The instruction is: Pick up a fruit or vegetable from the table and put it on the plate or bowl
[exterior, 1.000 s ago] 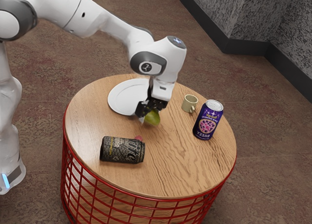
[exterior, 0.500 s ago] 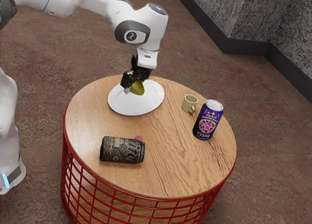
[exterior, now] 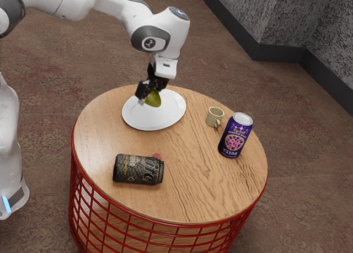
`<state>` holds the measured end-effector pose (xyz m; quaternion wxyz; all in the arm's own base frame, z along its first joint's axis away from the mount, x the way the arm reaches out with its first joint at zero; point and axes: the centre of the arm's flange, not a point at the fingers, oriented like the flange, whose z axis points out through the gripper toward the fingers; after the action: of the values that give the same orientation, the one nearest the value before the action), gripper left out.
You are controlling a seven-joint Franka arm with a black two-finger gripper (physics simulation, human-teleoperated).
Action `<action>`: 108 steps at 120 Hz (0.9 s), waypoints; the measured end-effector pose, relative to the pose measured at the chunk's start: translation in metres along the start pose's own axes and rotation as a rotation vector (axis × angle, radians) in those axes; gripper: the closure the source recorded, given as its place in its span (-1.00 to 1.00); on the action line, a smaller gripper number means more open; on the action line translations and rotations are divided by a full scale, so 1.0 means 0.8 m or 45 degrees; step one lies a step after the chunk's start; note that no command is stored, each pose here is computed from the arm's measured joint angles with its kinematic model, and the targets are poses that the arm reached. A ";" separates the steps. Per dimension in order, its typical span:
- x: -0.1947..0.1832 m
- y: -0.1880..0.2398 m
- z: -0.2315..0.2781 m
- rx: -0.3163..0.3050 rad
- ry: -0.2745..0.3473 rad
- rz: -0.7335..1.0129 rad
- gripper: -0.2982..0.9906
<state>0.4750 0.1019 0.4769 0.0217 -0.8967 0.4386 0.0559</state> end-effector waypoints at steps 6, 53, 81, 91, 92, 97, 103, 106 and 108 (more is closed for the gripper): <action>0.002 -0.004 0.000 0.005 -0.002 0.002 0.08; 0.011 -0.029 0.002 0.040 0.001 0.012 0.07; 0.003 -0.038 0.012 0.019 0.004 -0.008 -0.37; 0.004 -0.037 0.011 0.020 0.007 -0.002 -0.44; 0.004 -0.037 0.011 0.020 0.007 -0.001 -0.45; 0.005 -0.040 0.003 0.038 0.017 -0.005 -0.47; 0.011 -0.048 -0.025 0.091 0.086 -0.041 -0.49; 0.020 -0.044 -0.038 0.103 0.137 -0.074 -0.50; 0.030 -0.038 -0.049 0.114 0.164 -0.089 -0.50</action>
<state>0.5168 0.0983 0.5130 0.0355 -0.9112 0.4097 -0.0222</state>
